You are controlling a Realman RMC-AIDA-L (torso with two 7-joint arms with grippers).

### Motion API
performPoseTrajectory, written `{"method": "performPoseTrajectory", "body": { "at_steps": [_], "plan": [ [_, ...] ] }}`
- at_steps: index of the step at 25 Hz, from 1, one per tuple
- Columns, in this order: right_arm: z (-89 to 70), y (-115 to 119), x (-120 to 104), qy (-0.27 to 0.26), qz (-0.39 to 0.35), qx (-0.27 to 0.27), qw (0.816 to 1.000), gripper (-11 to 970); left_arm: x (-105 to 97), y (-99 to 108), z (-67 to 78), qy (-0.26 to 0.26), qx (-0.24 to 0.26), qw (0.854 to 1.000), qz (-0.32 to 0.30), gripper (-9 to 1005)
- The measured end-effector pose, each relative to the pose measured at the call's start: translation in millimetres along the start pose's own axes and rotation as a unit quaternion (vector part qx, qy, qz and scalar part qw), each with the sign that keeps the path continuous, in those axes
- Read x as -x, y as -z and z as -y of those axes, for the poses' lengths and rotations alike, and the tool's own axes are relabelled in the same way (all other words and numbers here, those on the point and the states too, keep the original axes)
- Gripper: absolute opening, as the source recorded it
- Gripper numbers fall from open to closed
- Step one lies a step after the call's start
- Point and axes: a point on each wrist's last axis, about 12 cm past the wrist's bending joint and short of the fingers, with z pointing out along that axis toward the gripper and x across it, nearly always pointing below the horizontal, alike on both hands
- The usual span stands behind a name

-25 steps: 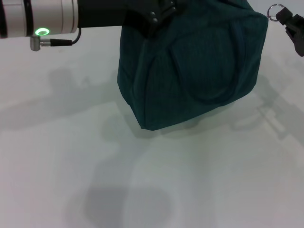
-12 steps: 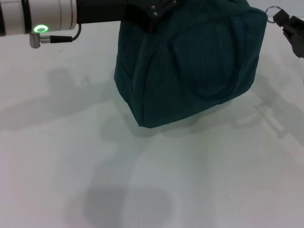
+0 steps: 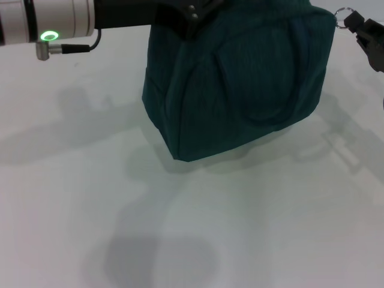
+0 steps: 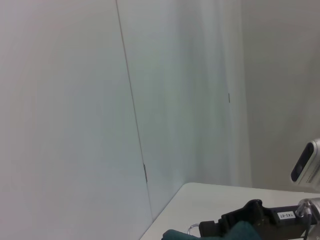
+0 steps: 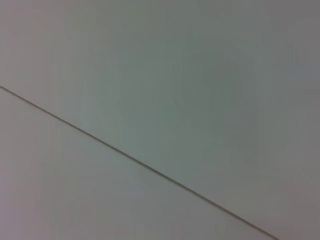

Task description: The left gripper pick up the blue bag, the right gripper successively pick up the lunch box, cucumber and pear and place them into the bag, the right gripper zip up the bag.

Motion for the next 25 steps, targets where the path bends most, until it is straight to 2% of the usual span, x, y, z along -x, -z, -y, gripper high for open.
{"method": "performPoseTrajectory", "body": {
  "at_steps": [4, 10, 21, 25],
  "plan": [
    [-3.0, 2, 0, 0.002, 0.005, 0.014, 1.000, 30, 2, -1, -1.2, -0.002, 0.004, 1.000, 0.002, 63],
    [-7.5, 3, 1, 0.003, 0.007, 0.034, 0.999, 183, 3, -2, -2.9, -0.003, 0.009, 1.000, 0.005, 63],
    [-4.2, 21, 11, 0.028, 0.035, 0.031, 0.999, 263, -4, -9, -3.8, 0.016, 0.007, 1.000, 0.002, 63],
    [-3.7, 35, 16, 0.042, 0.051, 0.035, 0.997, 444, -13, -19, -7.2, 0.043, 0.007, 0.999, 0.005, 63]
  ]
}}
